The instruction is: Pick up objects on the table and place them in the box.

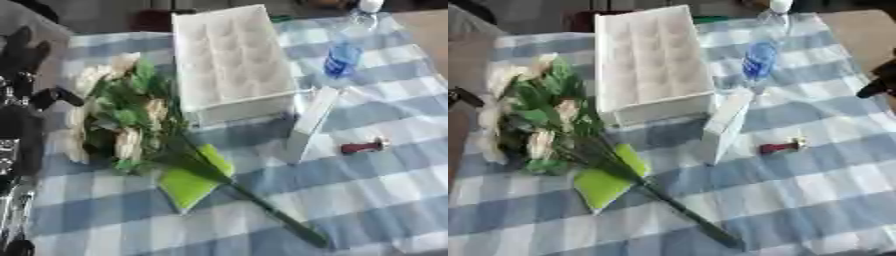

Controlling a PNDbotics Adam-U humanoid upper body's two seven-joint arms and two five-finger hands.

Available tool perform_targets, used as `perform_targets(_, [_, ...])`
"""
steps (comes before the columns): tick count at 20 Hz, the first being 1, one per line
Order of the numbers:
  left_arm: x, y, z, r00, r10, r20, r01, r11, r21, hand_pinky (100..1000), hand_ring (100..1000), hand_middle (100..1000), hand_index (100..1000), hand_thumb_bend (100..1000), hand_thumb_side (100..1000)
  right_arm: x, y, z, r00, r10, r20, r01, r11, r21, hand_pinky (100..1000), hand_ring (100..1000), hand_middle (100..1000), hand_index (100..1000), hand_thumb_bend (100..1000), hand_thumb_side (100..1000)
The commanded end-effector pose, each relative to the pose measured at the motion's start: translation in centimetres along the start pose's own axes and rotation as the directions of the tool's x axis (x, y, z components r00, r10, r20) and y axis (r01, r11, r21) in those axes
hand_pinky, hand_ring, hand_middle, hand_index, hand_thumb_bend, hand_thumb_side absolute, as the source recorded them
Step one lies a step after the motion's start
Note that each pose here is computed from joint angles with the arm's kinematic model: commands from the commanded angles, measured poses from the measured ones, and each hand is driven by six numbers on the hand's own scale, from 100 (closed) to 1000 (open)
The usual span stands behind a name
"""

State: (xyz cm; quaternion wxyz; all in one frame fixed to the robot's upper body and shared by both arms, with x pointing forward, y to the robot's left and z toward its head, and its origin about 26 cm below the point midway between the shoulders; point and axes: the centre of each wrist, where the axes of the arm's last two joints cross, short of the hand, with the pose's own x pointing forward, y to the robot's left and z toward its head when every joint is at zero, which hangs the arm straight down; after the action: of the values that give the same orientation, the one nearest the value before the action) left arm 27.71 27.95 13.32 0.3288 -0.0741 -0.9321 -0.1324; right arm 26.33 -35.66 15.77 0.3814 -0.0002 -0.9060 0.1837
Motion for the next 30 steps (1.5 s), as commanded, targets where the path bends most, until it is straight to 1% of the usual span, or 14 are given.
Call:
perform_targets(1, [0.6, 0.1, -0.5, 1.000, -0.015, 0.024, 0.016, 1.000, -0.017, 525, 1000, 1000, 877, 423, 603, 0.8, -0.4, -0.5, 0.999, 0.024, 0.026, -0.024, 1.000, 0.013, 578, 561, 618, 808, 100, 691])
perform_targets(15, [0.5, 0.1, -0.5, 1.000, -0.021, 0.019, 0.021, 0.999, -0.024, 525, 1000, 1000, 877, 414, 603, 0.8, -0.3, -0.4, 0.999, 0.026, 0.026, -0.027, 1.000, 0.013, 578, 558, 618, 809, 100, 692])
perform_targets(18, [0.7, 0.5, -0.3, 0.999, -0.045, 0.026, 0.046, 0.998, -0.047, 525, 1000, 1000, 873, 407, 552, 0.8, -0.4, -0.4, 0.999, 0.028, 0.024, -0.028, 1.000, 0.014, 578, 558, 618, 809, 100, 692])
perform_targets(19, [0.8, 0.9, -0.3, 0.996, -0.078, 0.037, 0.080, 0.994, -0.080, 528, 1000, 1000, 878, 418, 457, 0.8, -0.4, -0.4, 0.999, 0.029, 0.024, -0.029, 0.999, 0.015, 578, 557, 618, 809, 100, 692])
perform_targets(20, [1.0, 1.4, -0.2, 0.992, -0.115, 0.055, 0.121, 0.986, -0.114, 529, 1000, 1000, 879, 427, 440, 0.8, -0.4, -0.4, 0.999, 0.029, 0.023, -0.029, 0.999, 0.016, 578, 557, 618, 809, 100, 692])
perform_targets(21, [1.5, 2.3, -0.2, 0.980, -0.178, 0.093, 0.192, 0.965, -0.176, 536, 1000, 1000, 883, 466, 382, 0.8, -0.4, -0.4, 0.999, 0.031, 0.022, -0.031, 0.999, 0.018, 578, 557, 618, 809, 100, 691])
perform_targets(23, [2.1, 3.7, -0.1, 0.949, -0.266, 0.171, 0.303, 0.918, -0.255, 538, 1000, 993, 882, 476, 369, 0.9, -0.5, -0.4, 0.999, 0.033, 0.023, -0.033, 0.999, 0.018, 578, 557, 618, 809, 100, 691])
perform_targets(24, [2.2, 4.0, 0.0, 0.938, -0.287, 0.194, 0.333, 0.903, -0.271, 551, 982, 928, 877, 514, 308, 0.9, -0.5, -0.4, 0.999, 0.033, 0.023, -0.033, 0.999, 0.019, 578, 557, 618, 809, 100, 692])
perform_targets(25, [2.9, 5.0, -0.4, 0.908, -0.340, 0.245, 0.409, 0.849, -0.334, 558, 932, 896, 863, 527, 284, 0.9, -0.5, -0.4, 0.999, 0.033, 0.021, -0.033, 0.999, 0.021, 578, 556, 618, 809, 100, 693])
perform_targets(26, [3.4, 5.7, -0.6, 0.880, -0.376, 0.289, 0.465, 0.805, -0.368, 558, 932, 896, 863, 527, 284, 0.9, -0.4, -0.4, 0.999, 0.032, 0.020, -0.033, 0.999, 0.023, 578, 556, 618, 809, 100, 693])
perform_targets(27, [3.8, 6.4, -0.8, 0.849, -0.414, 0.329, 0.522, 0.750, -0.406, 588, 846, 854, 861, 562, 295, 0.9, -0.4, -0.4, 0.999, 0.033, 0.018, -0.033, 0.999, 0.023, 578, 556, 617, 809, 100, 693])
perform_targets(28, [4.2, 6.9, -0.9, 0.817, -0.447, 0.364, 0.574, 0.692, -0.437, 599, 815, 844, 865, 604, 279, 0.9, -0.4, -0.4, 0.999, 0.033, 0.017, -0.034, 0.999, 0.023, 578, 556, 617, 809, 100, 696])
perform_targets(29, [4.6, 7.4, -1.2, 0.778, -0.479, 0.406, 0.628, 0.616, -0.476, 639, 100, 813, 885, 620, 331, 0.9, -0.5, -0.4, 0.999, 0.035, 0.016, -0.035, 0.999, 0.023, 578, 555, 617, 809, 100, 692])
perform_targets(30, [4.9, 7.7, -1.4, 0.740, -0.504, 0.445, 0.673, 0.543, -0.503, 639, 100, 813, 885, 620, 331, 0.9, -0.5, -0.3, 0.999, 0.035, 0.016, -0.036, 0.999, 0.023, 578, 555, 617, 809, 100, 692])
